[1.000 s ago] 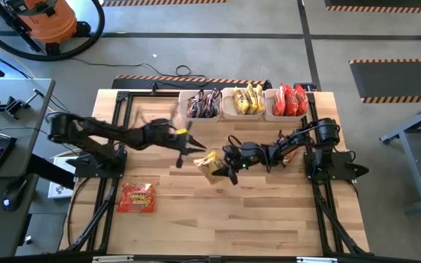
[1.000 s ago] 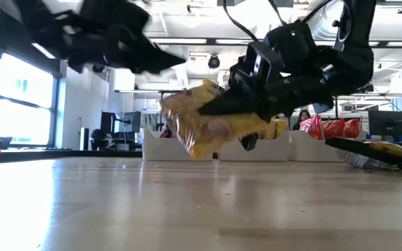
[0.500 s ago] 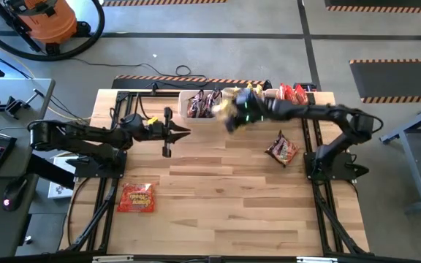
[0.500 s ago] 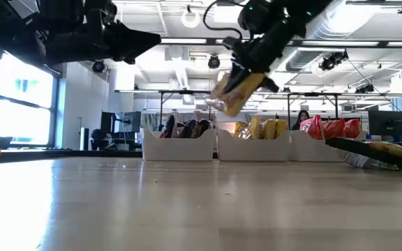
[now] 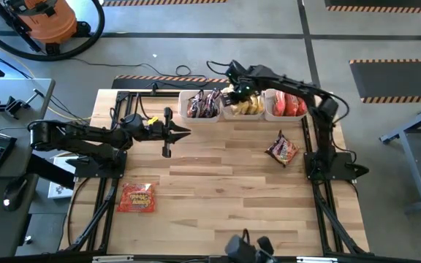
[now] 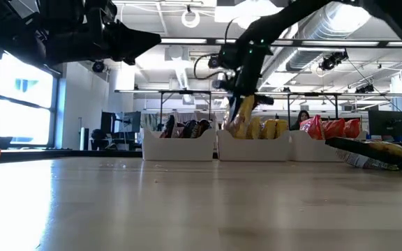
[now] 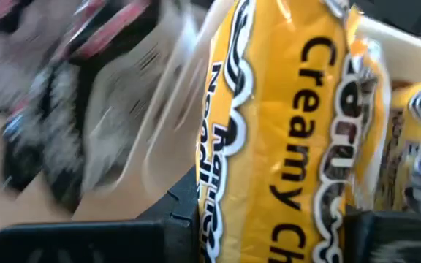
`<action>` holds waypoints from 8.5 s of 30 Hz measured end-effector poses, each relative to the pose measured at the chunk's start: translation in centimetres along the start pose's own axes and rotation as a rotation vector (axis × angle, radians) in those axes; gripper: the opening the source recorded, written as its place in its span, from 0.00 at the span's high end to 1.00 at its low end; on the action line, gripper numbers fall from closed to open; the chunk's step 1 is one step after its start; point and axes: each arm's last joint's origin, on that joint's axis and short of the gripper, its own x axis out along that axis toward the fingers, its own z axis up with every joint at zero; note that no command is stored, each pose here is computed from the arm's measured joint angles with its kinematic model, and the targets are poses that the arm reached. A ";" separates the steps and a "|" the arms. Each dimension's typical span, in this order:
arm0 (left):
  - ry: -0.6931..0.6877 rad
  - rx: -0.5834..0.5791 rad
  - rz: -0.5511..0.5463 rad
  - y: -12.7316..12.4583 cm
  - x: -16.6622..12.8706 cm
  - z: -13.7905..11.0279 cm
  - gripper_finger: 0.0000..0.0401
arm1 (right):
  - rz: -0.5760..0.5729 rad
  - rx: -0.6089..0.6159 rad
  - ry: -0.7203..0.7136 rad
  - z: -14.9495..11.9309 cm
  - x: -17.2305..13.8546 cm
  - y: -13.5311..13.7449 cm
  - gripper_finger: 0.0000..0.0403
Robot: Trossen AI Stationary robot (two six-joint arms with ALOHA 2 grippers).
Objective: Sort Maruchan noodles
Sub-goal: Put the yellow noodle into the center white bin, then put the black noodle into the left white bin
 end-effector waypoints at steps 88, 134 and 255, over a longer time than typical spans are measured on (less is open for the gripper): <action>0.205 -0.088 -0.122 -1.7 1.8 -0.8 0.91 | -0.127 -0.115 -0.146 -25.8 -7.3 -4.0 1.00; 0.390 -0.087 -0.141 -2.0 6.3 -4.9 0.91 | 0.069 -0.114 -0.020 -27.4 2.3 -3.0 1.00; 0.719 -0.101 -0.221 -4.1 9.9 -11.9 0.91 | 0.494 0.138 -0.437 -26.7 8.5 5.8 0.40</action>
